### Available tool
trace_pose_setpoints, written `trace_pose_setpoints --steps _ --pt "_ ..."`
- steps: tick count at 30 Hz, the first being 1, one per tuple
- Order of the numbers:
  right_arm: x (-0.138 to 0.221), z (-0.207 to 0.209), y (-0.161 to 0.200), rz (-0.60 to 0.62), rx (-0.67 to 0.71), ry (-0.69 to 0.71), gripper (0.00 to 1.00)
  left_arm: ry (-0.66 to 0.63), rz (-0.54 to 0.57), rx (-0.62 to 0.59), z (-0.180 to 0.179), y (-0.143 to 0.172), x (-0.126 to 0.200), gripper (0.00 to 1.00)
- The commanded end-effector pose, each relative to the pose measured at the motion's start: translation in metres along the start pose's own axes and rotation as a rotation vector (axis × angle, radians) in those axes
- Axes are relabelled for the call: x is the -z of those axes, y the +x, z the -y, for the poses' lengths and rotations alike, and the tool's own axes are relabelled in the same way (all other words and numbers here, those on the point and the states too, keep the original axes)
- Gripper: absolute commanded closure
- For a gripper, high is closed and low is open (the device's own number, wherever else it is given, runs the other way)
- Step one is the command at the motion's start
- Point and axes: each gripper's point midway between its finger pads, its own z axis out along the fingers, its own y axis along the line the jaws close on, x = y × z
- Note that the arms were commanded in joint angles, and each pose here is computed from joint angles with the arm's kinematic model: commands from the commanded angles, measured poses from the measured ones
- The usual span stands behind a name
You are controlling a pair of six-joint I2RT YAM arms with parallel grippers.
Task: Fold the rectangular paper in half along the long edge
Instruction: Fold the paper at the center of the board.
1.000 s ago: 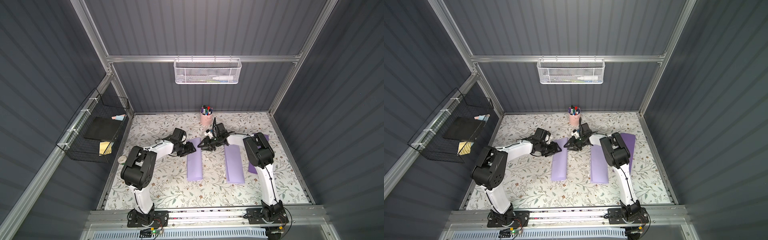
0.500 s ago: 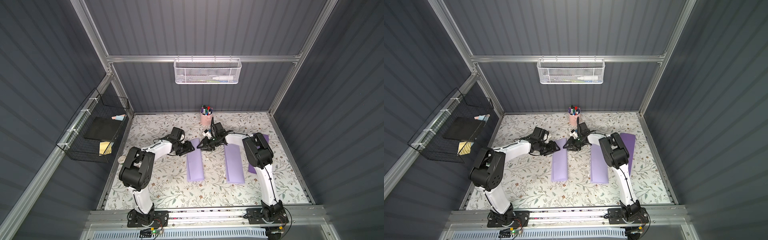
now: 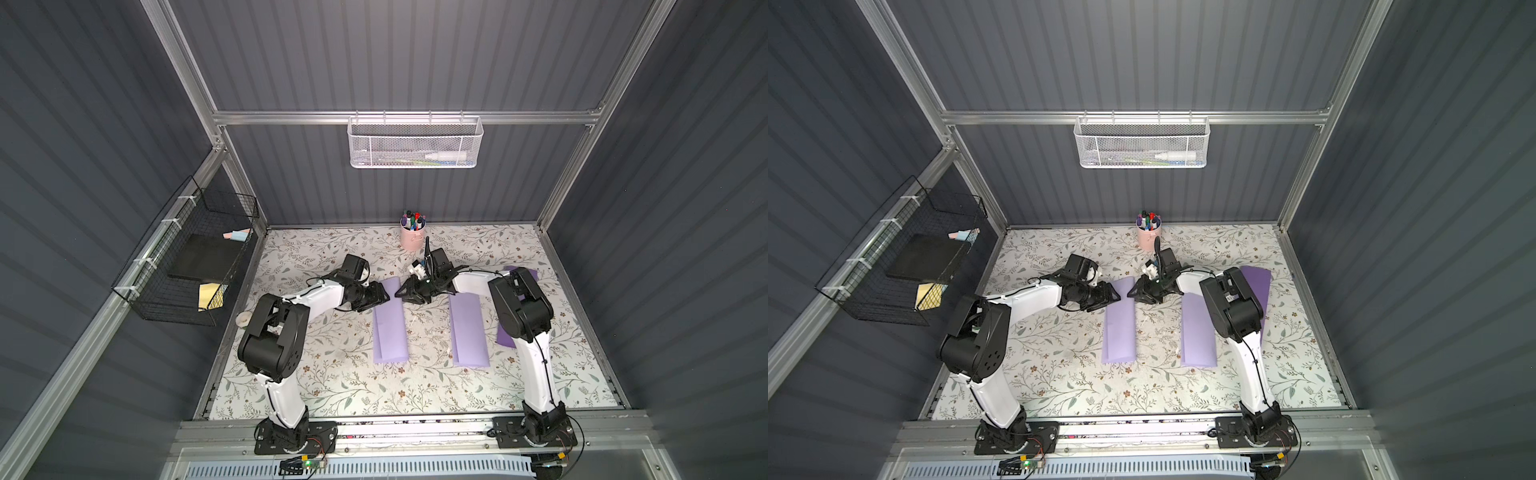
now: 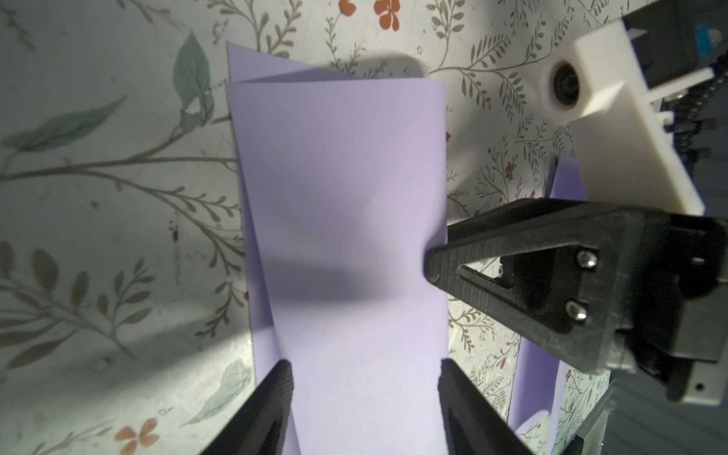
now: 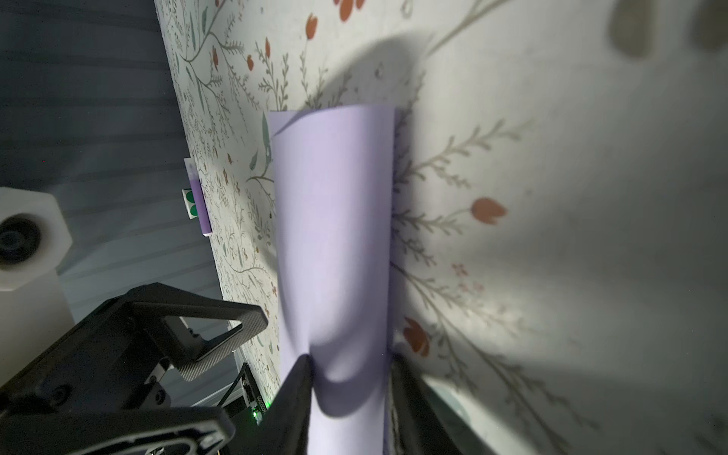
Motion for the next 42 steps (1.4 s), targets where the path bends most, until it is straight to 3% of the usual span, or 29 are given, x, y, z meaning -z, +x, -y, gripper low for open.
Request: trace_pose_setpoints --steps 1,23,42 --pt "-0.001 0.020 0.005 0.026 -0.062 0.082 0.64 -0.013 -0.003 -0.003 -0.002 0.000 0.002 0.37" --pt "-0.005 0.005 0.012 0.196 -0.134 0.148 0.64 -0.007 -0.008 0.003 -0.003 0.003 0.002 0.36" --pt "0.017 0.015 0.006 0.376 -0.208 0.235 0.64 -0.014 -0.017 0.022 -0.007 0.010 0.003 0.35"
